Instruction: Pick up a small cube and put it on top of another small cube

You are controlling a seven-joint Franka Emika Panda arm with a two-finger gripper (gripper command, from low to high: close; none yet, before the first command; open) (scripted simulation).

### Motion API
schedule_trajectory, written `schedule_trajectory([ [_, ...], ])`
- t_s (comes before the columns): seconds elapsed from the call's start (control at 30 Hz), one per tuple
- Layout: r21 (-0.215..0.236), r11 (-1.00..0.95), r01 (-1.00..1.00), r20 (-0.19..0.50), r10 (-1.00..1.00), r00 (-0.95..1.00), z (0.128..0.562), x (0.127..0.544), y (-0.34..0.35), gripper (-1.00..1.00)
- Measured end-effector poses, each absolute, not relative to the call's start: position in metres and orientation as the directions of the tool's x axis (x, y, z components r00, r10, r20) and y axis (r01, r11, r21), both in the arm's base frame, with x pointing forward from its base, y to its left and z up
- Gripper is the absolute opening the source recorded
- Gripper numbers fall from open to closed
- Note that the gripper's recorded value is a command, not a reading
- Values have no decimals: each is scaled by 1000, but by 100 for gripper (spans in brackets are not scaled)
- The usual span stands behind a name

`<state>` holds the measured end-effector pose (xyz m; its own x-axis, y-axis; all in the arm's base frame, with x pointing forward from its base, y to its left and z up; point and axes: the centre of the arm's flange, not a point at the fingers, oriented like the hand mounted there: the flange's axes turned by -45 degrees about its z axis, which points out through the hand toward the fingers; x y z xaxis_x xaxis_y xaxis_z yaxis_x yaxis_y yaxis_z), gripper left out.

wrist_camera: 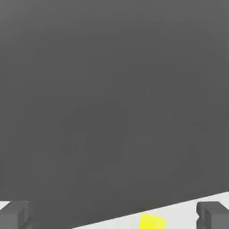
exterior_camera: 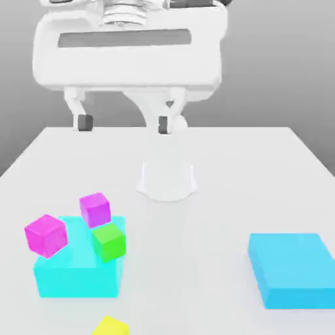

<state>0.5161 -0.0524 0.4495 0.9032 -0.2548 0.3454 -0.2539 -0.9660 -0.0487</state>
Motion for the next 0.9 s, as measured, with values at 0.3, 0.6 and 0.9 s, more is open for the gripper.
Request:
schedule_trajectory([
  [0.3, -26, -924, -382, 128, -382, 915, 286, 532, -83, 0],
  [0.6, 0, -894, -449, 1, -449, 894, 138, 519, -95, 0],
  [0.9, 0, -893, -449, 1, -449, 893, 140, 519, -95, -100],
])
